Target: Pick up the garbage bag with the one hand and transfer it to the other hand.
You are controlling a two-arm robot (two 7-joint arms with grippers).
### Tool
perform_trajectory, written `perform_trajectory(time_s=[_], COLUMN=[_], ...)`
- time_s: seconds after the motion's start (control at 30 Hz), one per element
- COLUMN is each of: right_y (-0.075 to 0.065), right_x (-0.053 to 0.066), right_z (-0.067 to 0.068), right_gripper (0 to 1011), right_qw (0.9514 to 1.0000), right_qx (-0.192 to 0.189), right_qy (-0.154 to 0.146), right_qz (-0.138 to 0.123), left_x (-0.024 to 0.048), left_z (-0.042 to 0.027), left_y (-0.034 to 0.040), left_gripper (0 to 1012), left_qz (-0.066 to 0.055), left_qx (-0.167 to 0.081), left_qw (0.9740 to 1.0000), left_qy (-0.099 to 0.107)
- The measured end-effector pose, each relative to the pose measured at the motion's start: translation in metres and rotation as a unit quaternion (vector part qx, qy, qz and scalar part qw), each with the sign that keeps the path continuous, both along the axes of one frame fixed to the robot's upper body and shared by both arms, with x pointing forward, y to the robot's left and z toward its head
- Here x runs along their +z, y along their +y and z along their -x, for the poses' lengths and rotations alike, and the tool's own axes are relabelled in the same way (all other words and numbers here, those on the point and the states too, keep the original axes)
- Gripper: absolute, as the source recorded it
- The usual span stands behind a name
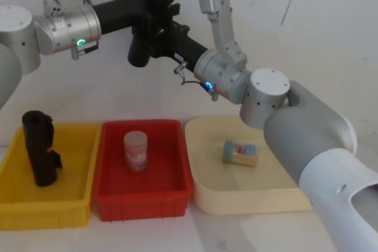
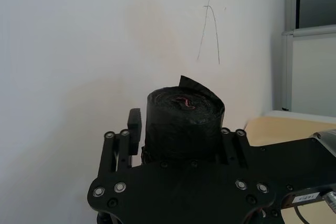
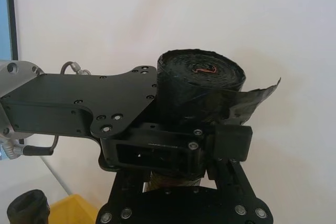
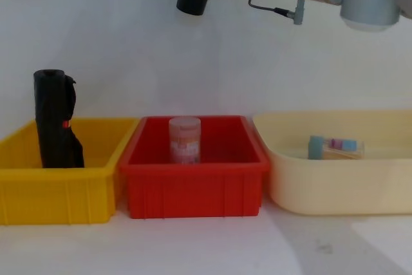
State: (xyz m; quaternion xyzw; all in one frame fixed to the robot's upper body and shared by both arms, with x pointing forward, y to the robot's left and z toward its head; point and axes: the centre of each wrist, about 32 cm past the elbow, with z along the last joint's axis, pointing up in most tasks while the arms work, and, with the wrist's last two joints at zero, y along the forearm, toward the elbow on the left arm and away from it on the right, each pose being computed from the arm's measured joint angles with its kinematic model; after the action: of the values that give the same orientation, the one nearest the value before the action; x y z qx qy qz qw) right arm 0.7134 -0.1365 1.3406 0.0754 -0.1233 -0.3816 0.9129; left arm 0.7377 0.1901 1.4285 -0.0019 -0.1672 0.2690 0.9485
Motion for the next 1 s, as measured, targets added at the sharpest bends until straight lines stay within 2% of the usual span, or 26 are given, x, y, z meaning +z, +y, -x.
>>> perform_trajectory(time_s=[0.2, 0.37, 0.53, 0.77, 0.87, 0.9, 0.97, 1.0], right_y=[-0.004, -0.015, -0.03, -0.06, -0.08, -0.08, -0.097, -0.099], right_x=[-0.001, -0.002, -0.004, -0.009, -0.013, -0.013, -0.016, -0.016], right_z=[0.001, 0.002, 0.005, 0.011, 0.017, 0.017, 0.023, 0.024], right_gripper=[565, 565, 565, 565, 565, 565, 565, 565], right_qw=[0.9999, 0.9993, 0.998, 0.9937, 0.9898, 0.9898, 0.986, 0.9852], right_qx=[-0.012, -0.036, -0.062, -0.108, -0.137, -0.137, -0.159, -0.163], right_qy=[-0.002, 0.0, 0.003, 0.015, 0.025, 0.025, 0.034, 0.036], right_qz=[0.002, 0.006, 0.012, 0.024, 0.031, 0.031, 0.036, 0.038], left_x=[0.0, 0.0, 0.0, 0.0, 0.0, 0.0, 0.0, 0.0], left_z=[0.0, 0.0, 0.0, 0.0, 0.0, 0.0, 0.0, 0.0], left_y=[0.0, 0.0001, 0.0001, 0.0001, 0.0001, 0.0001, 0.0001, 0.0001], left_gripper=[873, 1001, 1001, 1001, 1001, 1001, 1001, 1001], left_qz=[-0.001, 0.0, 0.0, 0.0, 0.0, 0.0, 0.0, 0.0], left_qx=[0.0, 0.0, 0.0, 0.0, 0.0, 0.0, 0.0, 0.0], left_qw=[1.0, 1.0, 1.0, 1.0, 1.0, 1.0, 1.0, 1.0], left_qy=[0.0, 0.0, 0.0, 0.0, 0.0, 0.0, 0.0, 0.0])
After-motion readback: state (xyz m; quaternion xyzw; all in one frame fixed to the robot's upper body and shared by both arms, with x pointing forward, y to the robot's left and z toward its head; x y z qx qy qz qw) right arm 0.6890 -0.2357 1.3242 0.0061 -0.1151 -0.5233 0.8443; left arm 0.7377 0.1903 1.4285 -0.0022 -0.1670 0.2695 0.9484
